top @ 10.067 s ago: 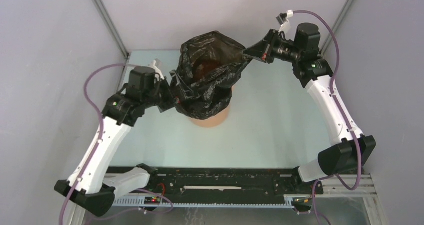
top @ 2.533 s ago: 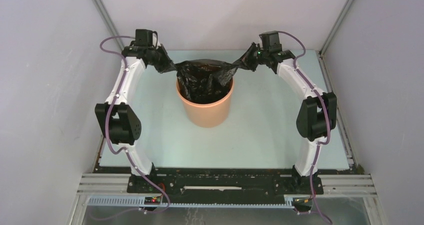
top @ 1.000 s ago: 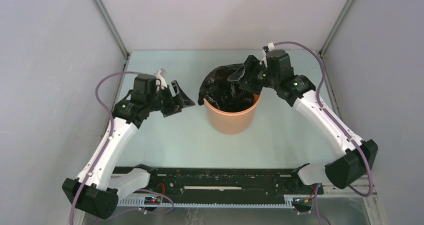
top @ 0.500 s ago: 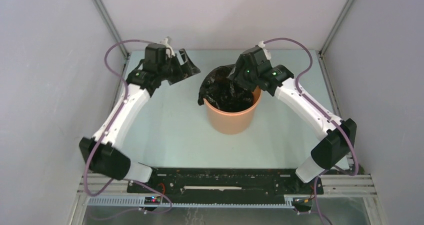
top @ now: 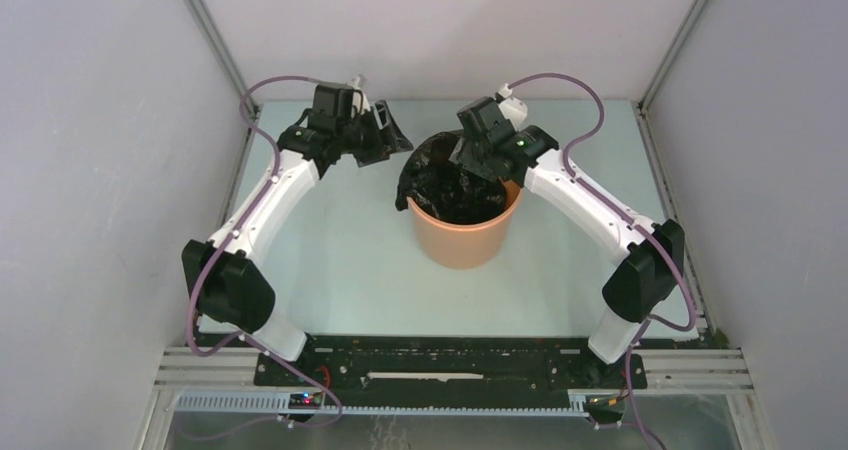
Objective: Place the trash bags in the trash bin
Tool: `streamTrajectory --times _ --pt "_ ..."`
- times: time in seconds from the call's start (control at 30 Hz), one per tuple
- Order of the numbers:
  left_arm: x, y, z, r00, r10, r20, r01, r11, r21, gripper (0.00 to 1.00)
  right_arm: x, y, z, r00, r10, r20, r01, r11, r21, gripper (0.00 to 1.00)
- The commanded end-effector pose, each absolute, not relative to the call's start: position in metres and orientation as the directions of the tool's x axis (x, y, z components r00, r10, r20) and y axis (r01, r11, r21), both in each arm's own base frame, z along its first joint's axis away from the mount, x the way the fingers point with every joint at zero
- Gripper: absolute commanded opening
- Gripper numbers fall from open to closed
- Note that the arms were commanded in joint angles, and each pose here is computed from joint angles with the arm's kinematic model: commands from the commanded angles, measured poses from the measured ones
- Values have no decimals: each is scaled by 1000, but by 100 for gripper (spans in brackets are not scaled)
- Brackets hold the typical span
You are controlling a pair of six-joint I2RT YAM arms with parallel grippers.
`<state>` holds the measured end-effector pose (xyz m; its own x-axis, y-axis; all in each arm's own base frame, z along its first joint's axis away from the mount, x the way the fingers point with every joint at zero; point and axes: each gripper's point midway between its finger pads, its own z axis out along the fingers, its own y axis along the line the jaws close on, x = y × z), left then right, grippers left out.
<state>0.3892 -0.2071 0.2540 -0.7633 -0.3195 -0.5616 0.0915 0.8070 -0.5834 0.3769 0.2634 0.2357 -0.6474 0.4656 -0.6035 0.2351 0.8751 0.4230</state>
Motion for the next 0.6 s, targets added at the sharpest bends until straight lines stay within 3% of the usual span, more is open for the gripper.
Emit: streamTrajectory --times 0.0,0.2,0.3,0.57 --pt "382 -212 272 -748 -283 -601 170 793 -586 71 387 255 247 -594 461 -659 250 885 394 55" --pt "376 -201 301 -696 -270 -665 204 814 -544 85 382 254 270 -614 452 -646 185 879 439 14" --pt "368 -207 312 -691 -262 -674 248 790 -561 89 366 253 294 -666 446 -598 94 846 526 0" --pt "362 -231 297 -741 -200 -641 302 754 -583 86 316 223 311 -785 479 -392 4 637 771 0"
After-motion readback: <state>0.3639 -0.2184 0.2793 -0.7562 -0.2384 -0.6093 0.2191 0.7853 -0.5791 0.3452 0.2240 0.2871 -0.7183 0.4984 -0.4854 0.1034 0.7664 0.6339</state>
